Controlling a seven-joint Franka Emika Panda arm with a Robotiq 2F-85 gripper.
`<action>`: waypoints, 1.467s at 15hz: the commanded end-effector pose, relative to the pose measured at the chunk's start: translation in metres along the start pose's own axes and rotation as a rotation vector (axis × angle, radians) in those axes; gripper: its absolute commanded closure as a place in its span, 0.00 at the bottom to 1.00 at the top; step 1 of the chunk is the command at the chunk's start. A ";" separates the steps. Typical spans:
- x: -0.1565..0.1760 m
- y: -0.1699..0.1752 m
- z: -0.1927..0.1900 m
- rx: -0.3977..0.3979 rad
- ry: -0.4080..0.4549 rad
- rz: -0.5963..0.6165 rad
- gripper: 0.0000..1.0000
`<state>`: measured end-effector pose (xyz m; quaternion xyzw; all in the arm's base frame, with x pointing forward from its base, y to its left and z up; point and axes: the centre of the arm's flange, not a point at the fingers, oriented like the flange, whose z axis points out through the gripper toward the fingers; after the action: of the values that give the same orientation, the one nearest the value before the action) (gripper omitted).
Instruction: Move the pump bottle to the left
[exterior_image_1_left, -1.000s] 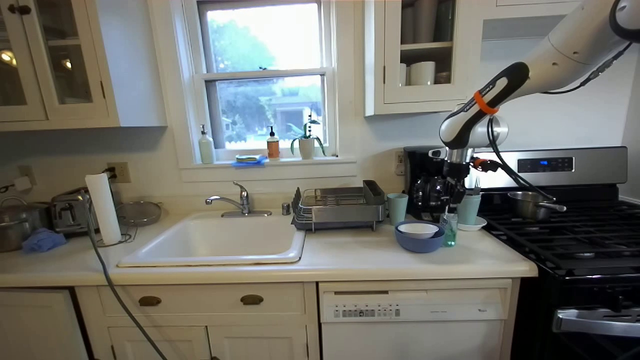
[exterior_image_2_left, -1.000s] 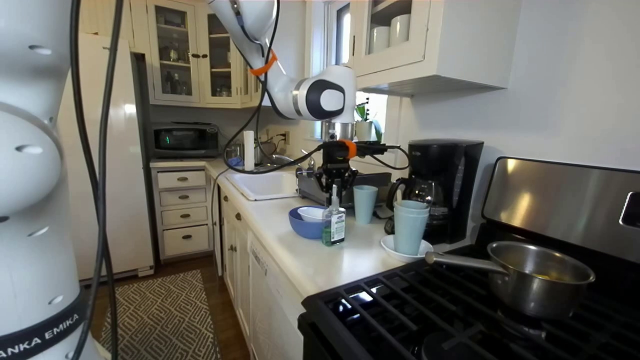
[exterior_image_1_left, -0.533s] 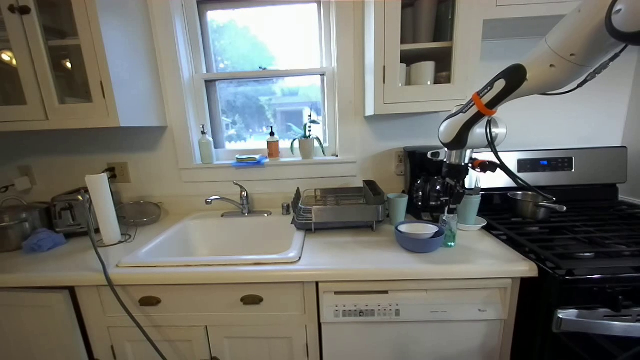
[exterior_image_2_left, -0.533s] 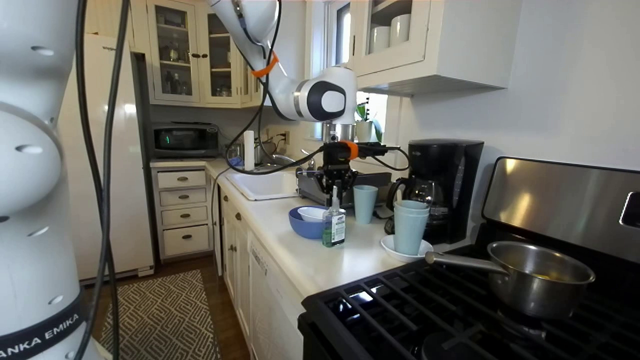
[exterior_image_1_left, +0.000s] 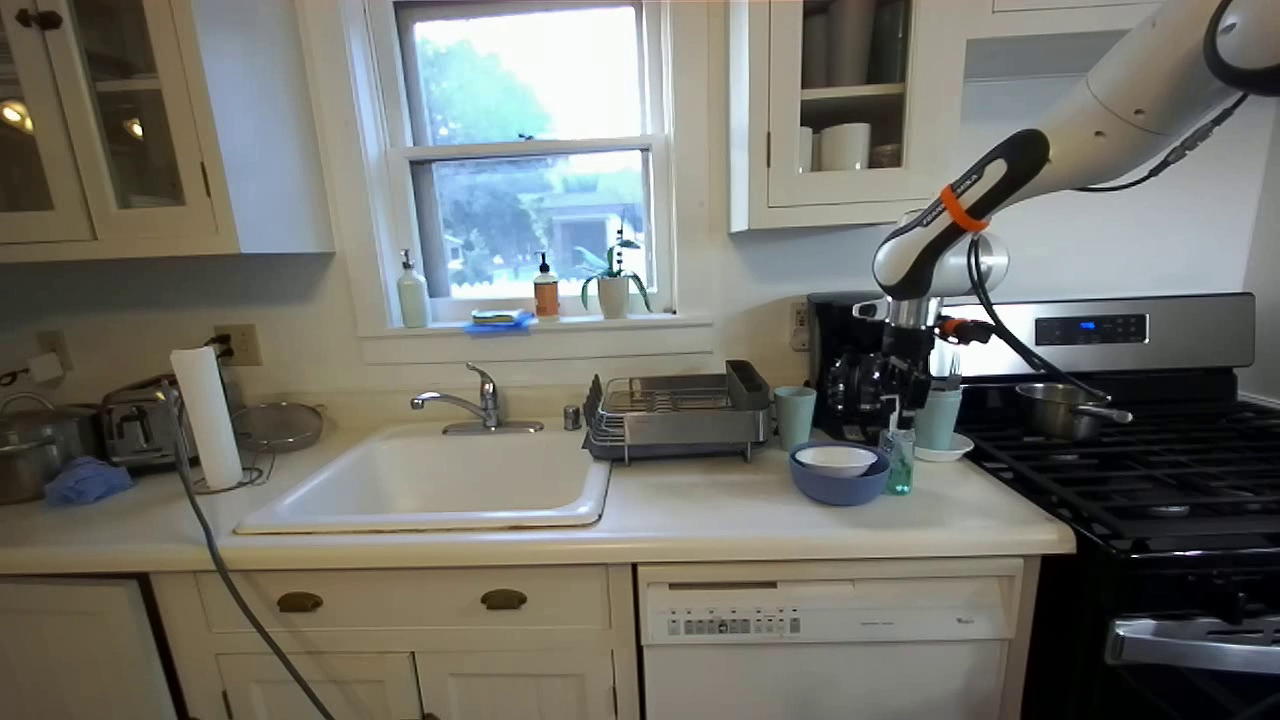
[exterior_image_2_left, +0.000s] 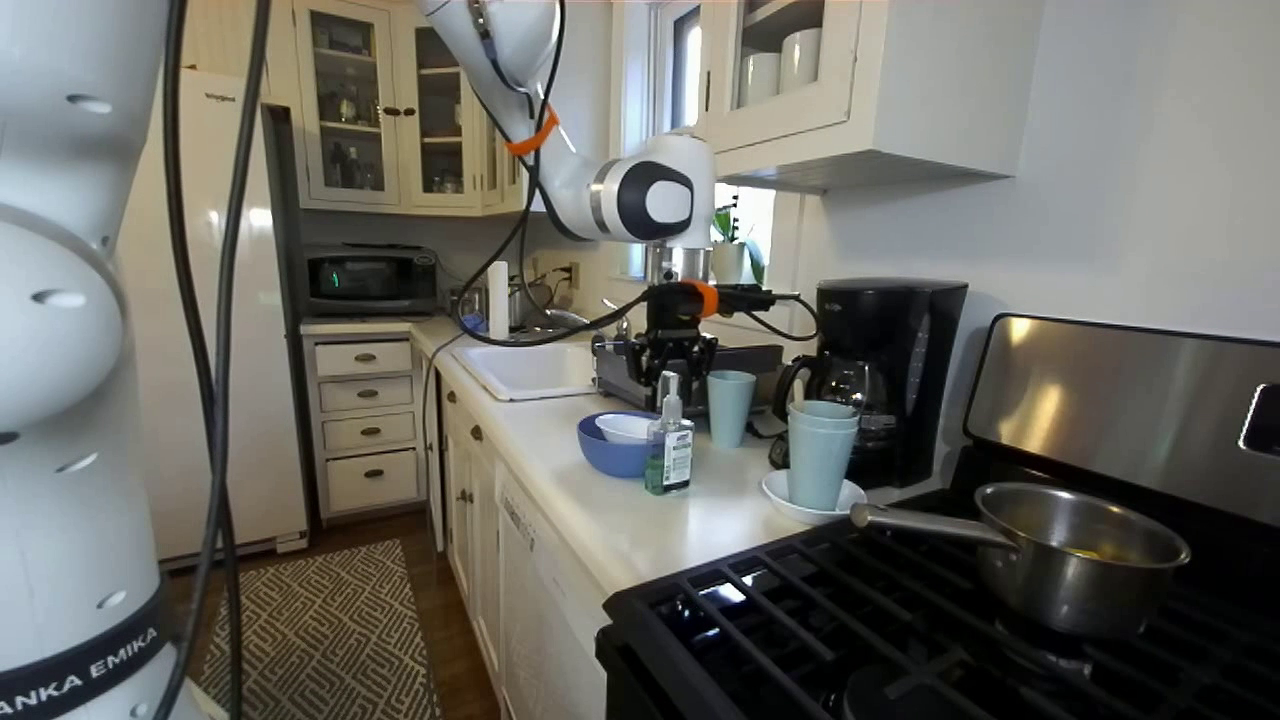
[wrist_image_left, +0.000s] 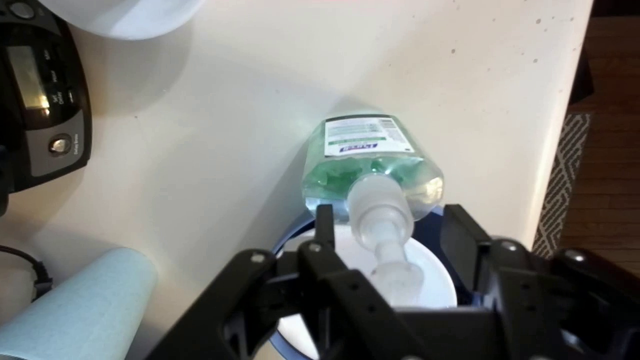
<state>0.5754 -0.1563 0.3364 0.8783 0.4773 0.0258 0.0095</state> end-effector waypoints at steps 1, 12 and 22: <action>0.006 0.005 -0.005 0.008 -0.019 -0.024 0.08; -0.023 -0.007 -0.041 0.052 0.026 0.211 0.00; -0.013 -0.064 -0.147 -0.011 0.143 0.742 0.00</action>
<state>0.5373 -0.1608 0.4453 0.9779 0.1951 0.0709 -0.0238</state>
